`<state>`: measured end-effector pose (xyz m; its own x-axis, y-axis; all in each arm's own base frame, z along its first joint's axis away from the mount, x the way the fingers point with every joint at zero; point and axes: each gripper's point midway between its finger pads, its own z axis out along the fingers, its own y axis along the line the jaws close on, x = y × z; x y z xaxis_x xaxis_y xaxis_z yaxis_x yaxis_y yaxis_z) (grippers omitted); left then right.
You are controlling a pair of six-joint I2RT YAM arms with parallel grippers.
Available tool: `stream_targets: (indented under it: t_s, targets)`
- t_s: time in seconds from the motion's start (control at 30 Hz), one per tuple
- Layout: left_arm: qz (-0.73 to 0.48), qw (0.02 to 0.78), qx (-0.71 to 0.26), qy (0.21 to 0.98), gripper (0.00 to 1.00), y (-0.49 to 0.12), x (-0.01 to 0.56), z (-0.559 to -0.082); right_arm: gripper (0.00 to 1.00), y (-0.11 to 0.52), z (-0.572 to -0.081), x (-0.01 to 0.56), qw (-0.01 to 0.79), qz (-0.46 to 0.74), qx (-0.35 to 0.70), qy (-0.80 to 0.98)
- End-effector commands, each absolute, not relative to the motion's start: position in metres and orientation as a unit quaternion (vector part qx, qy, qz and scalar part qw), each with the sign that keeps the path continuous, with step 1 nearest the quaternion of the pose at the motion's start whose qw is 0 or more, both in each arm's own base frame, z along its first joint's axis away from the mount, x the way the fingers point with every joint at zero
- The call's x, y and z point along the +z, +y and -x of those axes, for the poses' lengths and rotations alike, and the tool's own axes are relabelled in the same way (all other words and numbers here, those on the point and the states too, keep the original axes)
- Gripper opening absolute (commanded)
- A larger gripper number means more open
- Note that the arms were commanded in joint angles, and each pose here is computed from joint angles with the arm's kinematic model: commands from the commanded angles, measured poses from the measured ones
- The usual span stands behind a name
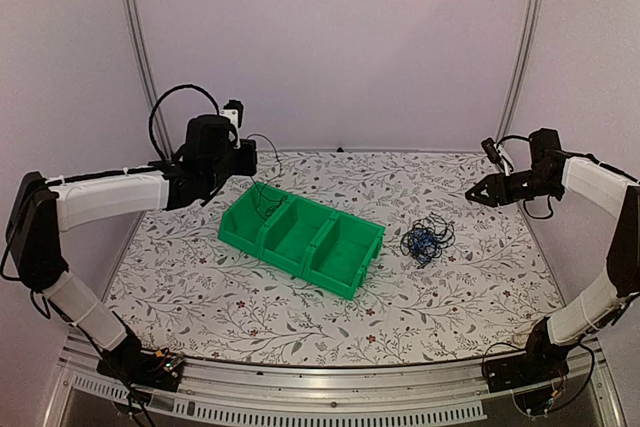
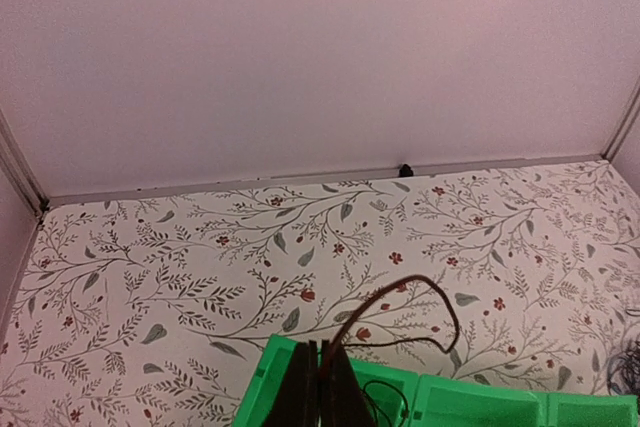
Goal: Untangle the cables
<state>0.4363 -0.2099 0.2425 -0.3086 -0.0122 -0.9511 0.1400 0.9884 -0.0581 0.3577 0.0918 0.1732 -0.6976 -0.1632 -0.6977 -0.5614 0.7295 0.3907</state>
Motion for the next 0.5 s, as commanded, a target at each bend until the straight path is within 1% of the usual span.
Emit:
stream_targets:
  t_s: [0.0,0.1,0.27,0.47]
  targets:
    - [-0.034,0.564,-0.073,0.822,0.0,-0.209,0.218,-0.436,0.53,0.092,-0.357,0.177,0.338,0.214,0.298,0.867]
    - [-0.032,0.533,-0.051,0.844,0.0,-0.203,0.19,-0.431,0.53,0.092,-0.358,0.177,0.339,0.213,0.296,0.867]
    - [-0.004,0.462,0.013,0.887,0.0,-0.179,0.135,-0.417,0.53,0.091,-0.358,0.176,0.338,0.213,0.294,0.868]
    - [-0.006,0.423,0.028,0.906,0.0,-0.183,0.107,-0.422,0.53,0.091,-0.355,0.173,0.334,0.211,0.294,0.87]
